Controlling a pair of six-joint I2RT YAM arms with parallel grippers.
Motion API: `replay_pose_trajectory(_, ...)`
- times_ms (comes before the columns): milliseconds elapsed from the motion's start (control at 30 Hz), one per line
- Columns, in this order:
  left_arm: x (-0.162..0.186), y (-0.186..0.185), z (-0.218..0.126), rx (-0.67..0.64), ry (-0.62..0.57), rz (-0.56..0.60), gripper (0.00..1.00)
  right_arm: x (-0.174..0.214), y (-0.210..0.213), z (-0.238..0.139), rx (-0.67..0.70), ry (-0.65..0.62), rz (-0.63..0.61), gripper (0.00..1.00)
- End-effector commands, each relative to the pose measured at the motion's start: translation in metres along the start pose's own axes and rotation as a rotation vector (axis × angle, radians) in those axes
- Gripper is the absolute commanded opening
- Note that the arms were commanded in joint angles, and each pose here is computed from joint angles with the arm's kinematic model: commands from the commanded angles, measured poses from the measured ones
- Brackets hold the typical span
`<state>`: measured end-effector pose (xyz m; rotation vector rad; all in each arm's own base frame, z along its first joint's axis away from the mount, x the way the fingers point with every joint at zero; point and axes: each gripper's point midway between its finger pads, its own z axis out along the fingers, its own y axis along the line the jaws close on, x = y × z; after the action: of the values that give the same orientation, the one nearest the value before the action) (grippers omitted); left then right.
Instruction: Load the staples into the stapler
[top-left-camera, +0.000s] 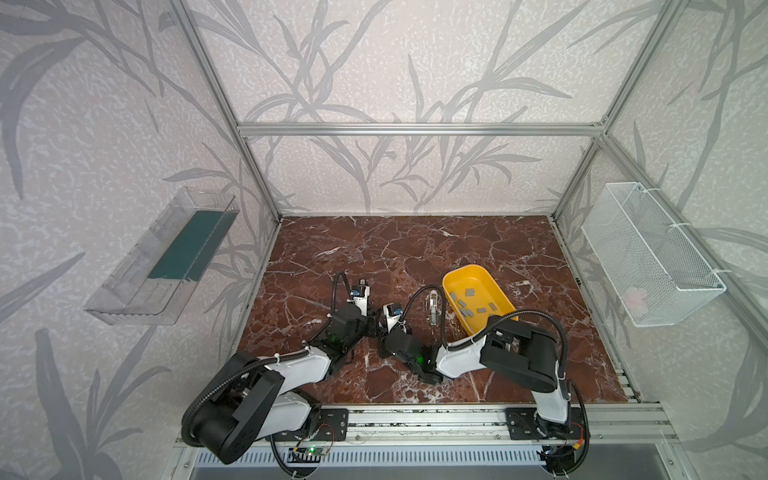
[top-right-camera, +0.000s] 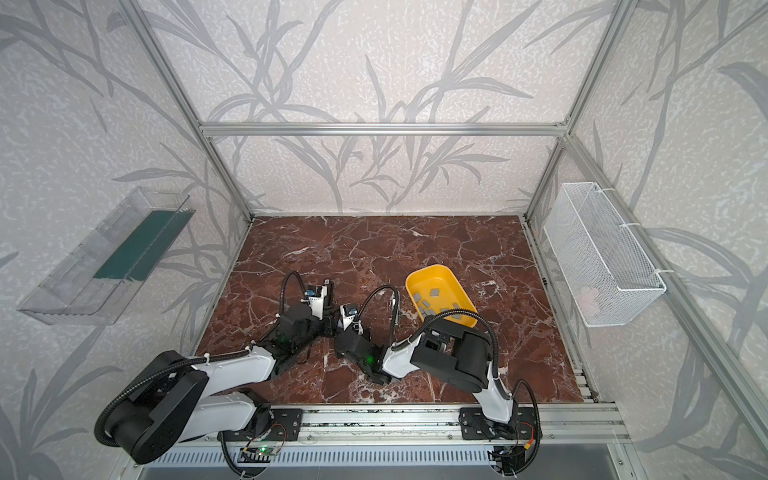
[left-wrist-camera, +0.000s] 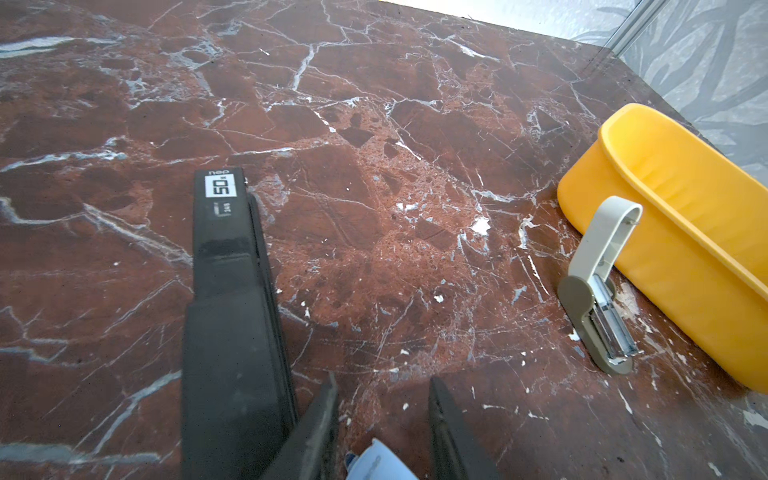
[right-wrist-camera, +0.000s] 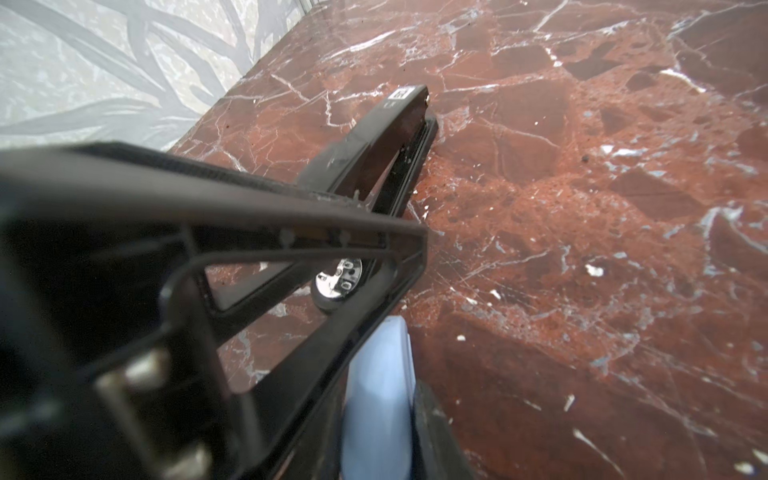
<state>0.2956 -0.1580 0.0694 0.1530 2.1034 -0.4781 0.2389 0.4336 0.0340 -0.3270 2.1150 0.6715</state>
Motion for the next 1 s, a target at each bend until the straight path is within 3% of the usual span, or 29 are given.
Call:
replay_pose_trajectory(0, -0.013, -0.006, -0.002, 0.020, -0.028, -0.020, 0.38, 0.105, -0.066, -0.024, 0.174, 0.387, -0.206, 0.20)
replay_pose_trajectory(267, -0.019, -0.005, -0.002, 0.020, -0.034, -0.036, 0.38, 0.031, -0.024, -0.020, 0.118, 0.274, -0.281, 0.26)
replay_pose_trajectory(567, -0.039, -0.001, -0.015, 0.007, -0.084, -0.047, 0.41, 0.008, -0.017, -0.021, 0.099, 0.257, -0.302, 0.35)
replay_pose_trajectory(867, -0.048, 0.008, -0.025, -0.012, -0.118, -0.073, 0.42, -0.014, -0.010, -0.024, 0.083, 0.231, -0.323, 0.35)
replay_pose_trajectory(967, -0.048, 0.009, -0.026, -0.014, -0.117, -0.073, 0.42, -0.020, -0.009, -0.029, 0.068, 0.206, -0.327, 0.60)
